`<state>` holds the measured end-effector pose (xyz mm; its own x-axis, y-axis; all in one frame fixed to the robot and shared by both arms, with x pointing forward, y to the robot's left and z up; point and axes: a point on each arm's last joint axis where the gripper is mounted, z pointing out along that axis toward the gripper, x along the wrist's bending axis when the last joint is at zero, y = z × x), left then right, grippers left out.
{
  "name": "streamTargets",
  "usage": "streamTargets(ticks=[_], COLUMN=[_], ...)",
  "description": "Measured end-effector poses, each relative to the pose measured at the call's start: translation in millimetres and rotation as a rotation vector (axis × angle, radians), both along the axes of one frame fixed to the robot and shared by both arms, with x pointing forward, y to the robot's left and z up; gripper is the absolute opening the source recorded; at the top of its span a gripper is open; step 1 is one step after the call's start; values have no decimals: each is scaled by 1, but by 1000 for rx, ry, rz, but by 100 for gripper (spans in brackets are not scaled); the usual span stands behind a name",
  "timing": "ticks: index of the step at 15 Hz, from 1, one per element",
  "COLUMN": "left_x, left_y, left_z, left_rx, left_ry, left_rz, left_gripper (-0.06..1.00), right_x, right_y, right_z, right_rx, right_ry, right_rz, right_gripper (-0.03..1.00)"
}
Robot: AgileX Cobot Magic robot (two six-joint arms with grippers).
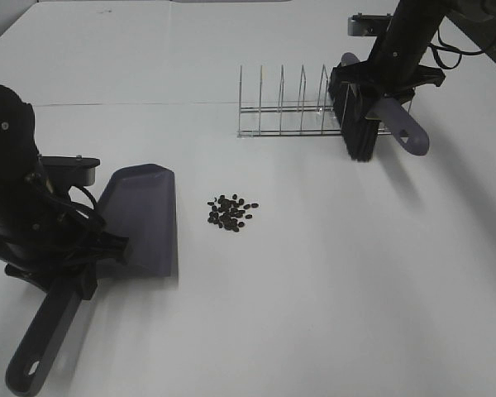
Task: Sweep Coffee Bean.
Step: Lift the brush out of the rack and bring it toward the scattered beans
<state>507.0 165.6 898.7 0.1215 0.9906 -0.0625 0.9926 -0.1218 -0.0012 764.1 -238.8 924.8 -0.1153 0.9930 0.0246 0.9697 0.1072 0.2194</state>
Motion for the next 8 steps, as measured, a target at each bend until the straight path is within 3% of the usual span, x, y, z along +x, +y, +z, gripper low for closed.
streamTargets(ticks=[4, 8], left_x=[0, 2], left_y=[0, -1], left_z=[0, 0], left_rx=[-3, -8], left_ry=[-5, -20], left_rz=[1, -26], left_gripper=[33, 33], right_x=[-10, -56], right_y=[1, -3], right_z=[22, 61], right_rx=[32, 32], right_ry=[-6, 51], right_rz=[-18, -23], right_gripper=[27, 27])
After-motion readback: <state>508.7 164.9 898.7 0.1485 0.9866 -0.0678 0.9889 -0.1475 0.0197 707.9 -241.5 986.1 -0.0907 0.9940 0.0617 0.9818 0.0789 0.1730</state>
